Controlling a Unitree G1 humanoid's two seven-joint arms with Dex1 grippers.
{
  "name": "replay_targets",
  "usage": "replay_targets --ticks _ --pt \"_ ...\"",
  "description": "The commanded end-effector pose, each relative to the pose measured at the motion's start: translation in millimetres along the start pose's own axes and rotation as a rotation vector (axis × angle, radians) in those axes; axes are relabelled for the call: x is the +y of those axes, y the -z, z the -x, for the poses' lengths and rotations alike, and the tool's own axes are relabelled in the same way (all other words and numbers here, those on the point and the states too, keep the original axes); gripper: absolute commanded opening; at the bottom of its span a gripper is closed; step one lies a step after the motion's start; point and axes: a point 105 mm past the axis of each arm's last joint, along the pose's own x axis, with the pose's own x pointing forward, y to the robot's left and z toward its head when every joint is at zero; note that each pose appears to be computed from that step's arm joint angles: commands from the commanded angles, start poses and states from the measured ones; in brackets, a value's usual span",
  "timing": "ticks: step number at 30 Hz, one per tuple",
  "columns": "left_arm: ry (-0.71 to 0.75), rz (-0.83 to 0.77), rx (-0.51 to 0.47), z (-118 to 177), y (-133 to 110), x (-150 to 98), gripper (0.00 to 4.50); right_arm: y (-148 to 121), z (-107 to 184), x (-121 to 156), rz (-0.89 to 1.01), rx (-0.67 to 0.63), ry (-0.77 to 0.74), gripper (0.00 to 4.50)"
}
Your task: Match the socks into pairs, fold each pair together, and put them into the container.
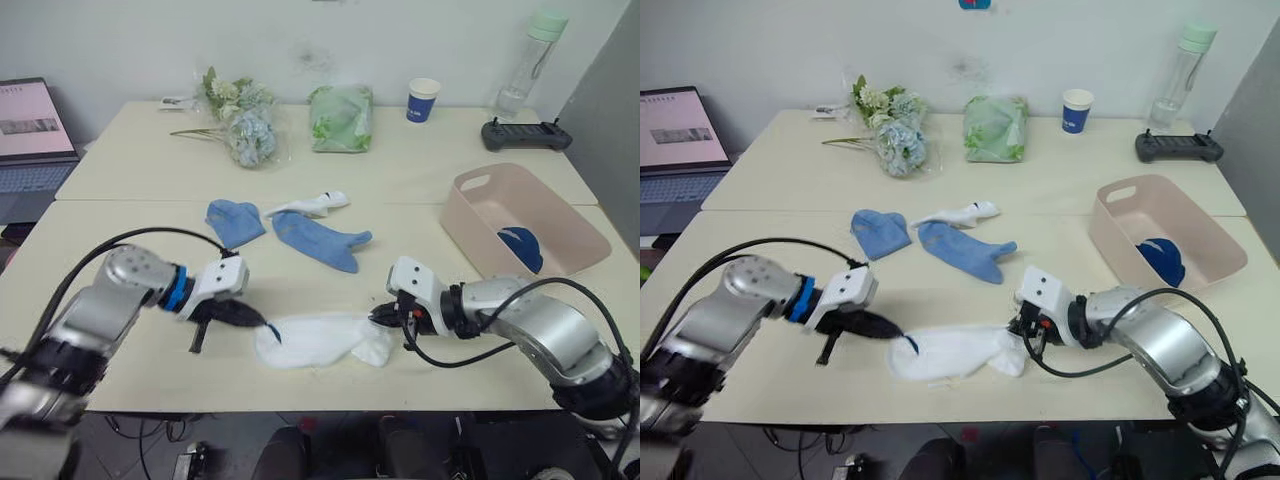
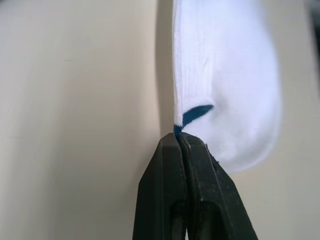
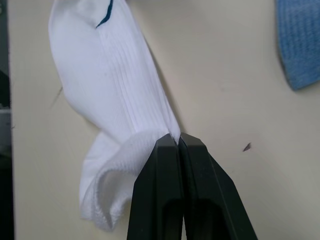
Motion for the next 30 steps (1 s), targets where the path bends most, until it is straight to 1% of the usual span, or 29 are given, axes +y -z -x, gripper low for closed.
replay_targets --ticks 1,4,6,7,8,11,13,14,17,18,20,22,23,24,27,30 --pt "-0.021 -0.028 0.007 -2.1 0.9 13.6 0.0 -0.4 -0.7 -12.4 0.038 0.009 0.039 0.04" --pt "-0.038 -0.02 -0.043 -6.0 -7.9 20.7 0.0 -1.8 -0.5 -17.4 0.056 0.01 0.055 0.04" --pt "-0.036 0.004 -0.093 -5.4 -16.2 20.4 0.0 -7.2 2.7 -20.7 0.067 -0.014 0.073 0.48" --pt "-0.038 0.017 -0.126 -3.9 -20.7 20.1 0.0 -9.8 4.8 -22.1 0.068 -0.027 0.084 0.74" --pt "-0.056 0.017 -0.138 -1.5 -22.9 21.3 0.0 -11.7 7.2 -22.6 0.071 -0.037 0.092 1.05" --pt "-0.121 -0.013 -0.163 8.9 -25.3 22.3 0.62 -16.8 15.0 -27.2 0.07 -0.07 0.158 2.14" --pt "-0.154 0.008 -0.194 15.0 -27.1 21.5 1.22 -20.0 19.3 -28.3 0.069 -0.091 0.199 2.8" --pt "-0.167 0.014 -0.203 18.2 -27.3 20.4 1.56 -21.8 21.5 -27.1 0.067 -0.102 0.21 3.22" --pt "-0.24 0.081 -0.251 32.5 -27.7 17.9 2.59 -31.4 32.7 -17.7 0.076 -0.166 0.241 4.34" --pt "-0.273 0.125 -0.284 36.5 -28.7 17.7 2.87 -32.3 36.5 -14.6 0.076 -0.181 0.249 4.5" --pt "-0.301 0.251 -0.348 37.9 -29.6 12.4 3.55 -30.9 41.8 -11.7 0.052 -0.205 0.278 4.5" --pt "-0.293 0.325 -0.358 32.6 -27.9 2.3 4.17 -28.3 44.6 -12.2 0.012 -0.224 0.318 4.5" --pt "-0.287 0.39 -0.373 25.9 -27.0 -3.7 4.48 -24.1 44.3 -11.2 0.002 -0.222 0.337 4.5" --pt "-0.284 0.427 -0.38 17.8 -26.5 -9.5 4.48 -19.3 43.2 -10.1 -0.006 -0.215 0.357 4.5" --pt "-0.33 0.545 -0.371 -1.7 -20.1 -16.6 4.48 -6.6 37.4 -8.5 -0.051 -0.208 0.425 4.5" --pt "-0.358 0.636 -0.376 -8.3 -16.2 -20.5 4.48 6.9 29.1 0.2 -0.076 -0.192 0.44 4.5"
